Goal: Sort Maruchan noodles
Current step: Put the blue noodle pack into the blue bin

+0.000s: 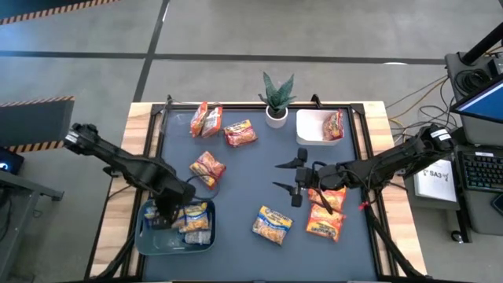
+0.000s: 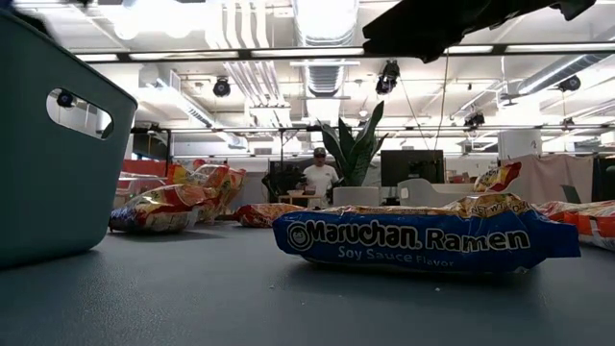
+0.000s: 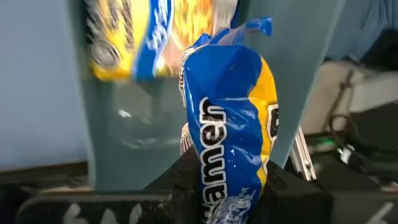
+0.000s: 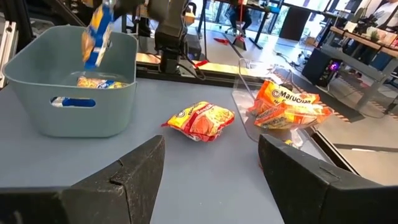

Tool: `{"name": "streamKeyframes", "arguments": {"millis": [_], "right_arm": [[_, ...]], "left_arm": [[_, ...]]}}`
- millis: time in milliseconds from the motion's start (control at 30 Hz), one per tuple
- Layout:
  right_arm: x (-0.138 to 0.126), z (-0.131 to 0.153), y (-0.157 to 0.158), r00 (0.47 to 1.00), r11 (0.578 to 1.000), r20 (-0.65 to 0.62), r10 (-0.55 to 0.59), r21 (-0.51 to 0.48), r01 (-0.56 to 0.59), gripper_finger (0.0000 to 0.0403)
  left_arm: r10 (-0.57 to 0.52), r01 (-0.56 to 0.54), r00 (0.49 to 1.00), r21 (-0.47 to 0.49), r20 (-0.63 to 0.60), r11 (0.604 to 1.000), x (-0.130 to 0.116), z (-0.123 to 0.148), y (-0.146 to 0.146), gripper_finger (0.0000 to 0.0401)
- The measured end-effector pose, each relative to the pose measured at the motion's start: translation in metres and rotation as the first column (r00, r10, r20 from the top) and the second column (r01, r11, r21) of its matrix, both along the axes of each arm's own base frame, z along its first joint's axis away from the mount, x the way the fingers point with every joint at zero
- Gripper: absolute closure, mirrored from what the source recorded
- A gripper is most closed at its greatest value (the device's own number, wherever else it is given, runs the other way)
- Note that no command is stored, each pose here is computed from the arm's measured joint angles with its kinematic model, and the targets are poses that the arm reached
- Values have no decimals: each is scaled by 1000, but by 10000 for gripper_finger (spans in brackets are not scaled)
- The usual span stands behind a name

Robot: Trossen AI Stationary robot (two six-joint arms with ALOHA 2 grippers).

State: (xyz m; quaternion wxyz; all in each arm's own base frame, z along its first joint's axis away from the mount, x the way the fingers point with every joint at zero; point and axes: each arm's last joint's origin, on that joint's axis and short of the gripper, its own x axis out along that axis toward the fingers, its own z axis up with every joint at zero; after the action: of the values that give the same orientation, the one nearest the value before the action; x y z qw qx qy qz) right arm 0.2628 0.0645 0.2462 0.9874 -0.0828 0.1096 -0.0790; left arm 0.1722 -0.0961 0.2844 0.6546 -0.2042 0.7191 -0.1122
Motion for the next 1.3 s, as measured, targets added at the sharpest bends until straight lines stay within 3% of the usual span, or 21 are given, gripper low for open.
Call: {"name": "streamKeyframes", "arguments": {"millis": [167,267,433,600,933,1200,1300], "right_arm": [[0,0,0,1000,1000,0,-1,5,1,151],[0,0,0,1000,1000,0,-1,5,1,153],[0,0,0,1000,1000,0,-1,4,1,156],[0,-1,0,1000,1000,-1,-1,5,1,152],[0,-1,0,1000,1000,0,-2,5,2,152],[0,-1,0,1000,1000,-1,-2,5,2,149],[0,-1,0,1000,1000,0,-2,5,2,149]], "left_arm": [[-8,7,1000,-72,-16,997,2,-33,-3,349],[-14,13,1000,-112,-2,994,4,-43,-5,349],[-31,19,996,-139,-88,990,3,-56,-6,349],[-31,17,992,-111,-126,994,6,-64,-7,340],[-7,-1,985,-48,-174,999,7,-71,-7,282],[21,-16,956,20,-293,1000,-3,-57,-2,234],[12,1,958,48,-286,999,-3,-50,-1,225]]}}
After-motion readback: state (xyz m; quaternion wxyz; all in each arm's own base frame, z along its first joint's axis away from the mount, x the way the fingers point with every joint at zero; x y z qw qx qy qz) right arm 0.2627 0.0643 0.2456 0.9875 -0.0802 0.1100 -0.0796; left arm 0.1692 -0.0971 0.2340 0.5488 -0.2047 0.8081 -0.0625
